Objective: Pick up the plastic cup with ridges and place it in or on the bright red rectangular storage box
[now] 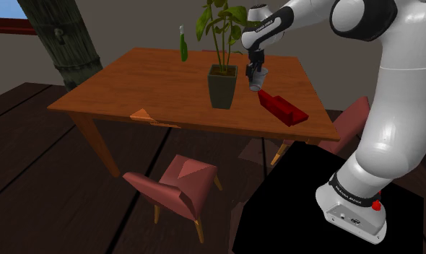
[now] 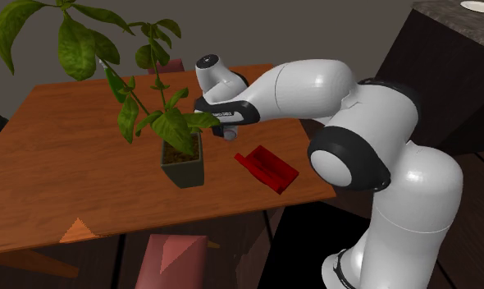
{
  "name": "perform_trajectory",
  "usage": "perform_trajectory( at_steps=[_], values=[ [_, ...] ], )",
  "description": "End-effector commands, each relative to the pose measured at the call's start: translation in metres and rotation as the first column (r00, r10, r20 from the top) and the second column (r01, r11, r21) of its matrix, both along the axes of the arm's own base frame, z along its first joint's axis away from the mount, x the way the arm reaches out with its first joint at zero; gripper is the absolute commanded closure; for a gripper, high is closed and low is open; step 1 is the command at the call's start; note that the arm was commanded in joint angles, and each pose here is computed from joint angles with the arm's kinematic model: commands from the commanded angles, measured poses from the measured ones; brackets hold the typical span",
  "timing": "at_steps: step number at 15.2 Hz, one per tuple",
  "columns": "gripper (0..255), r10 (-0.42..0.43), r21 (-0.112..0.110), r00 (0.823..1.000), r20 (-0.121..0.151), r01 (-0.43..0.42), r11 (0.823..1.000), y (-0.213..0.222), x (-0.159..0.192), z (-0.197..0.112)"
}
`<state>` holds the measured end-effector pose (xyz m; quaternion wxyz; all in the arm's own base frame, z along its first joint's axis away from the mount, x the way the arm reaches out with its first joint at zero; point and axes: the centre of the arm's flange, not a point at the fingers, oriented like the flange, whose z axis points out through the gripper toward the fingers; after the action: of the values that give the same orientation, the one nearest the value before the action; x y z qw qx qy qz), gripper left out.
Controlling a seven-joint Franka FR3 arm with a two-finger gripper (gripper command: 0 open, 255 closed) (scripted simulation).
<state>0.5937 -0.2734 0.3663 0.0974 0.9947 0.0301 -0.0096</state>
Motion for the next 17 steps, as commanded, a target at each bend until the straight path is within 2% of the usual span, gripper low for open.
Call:
perform_trajectory(
  at_steps=[1, 9, 10, 17],
  values=[
    [0, 0.0, 0.0, 1.0, 0.0, 0.0, 1.0, -0.0027, -0.0005, -0.0137],
    [0, 0.0, 0.0, 1.0, 0.0, 0.0, 1.0, -0.0027, -0.0005, -0.0137],
    [255, 0.0, 0.0, 1.0, 0.0, 0.0, 1.0, -0.0027, -0.0005, -0.0137],
    [255, 0.0, 0.0, 1.0, 0.0, 0.0, 1.0, -0.0027, -0.0006, -0.0137]
  ],
)
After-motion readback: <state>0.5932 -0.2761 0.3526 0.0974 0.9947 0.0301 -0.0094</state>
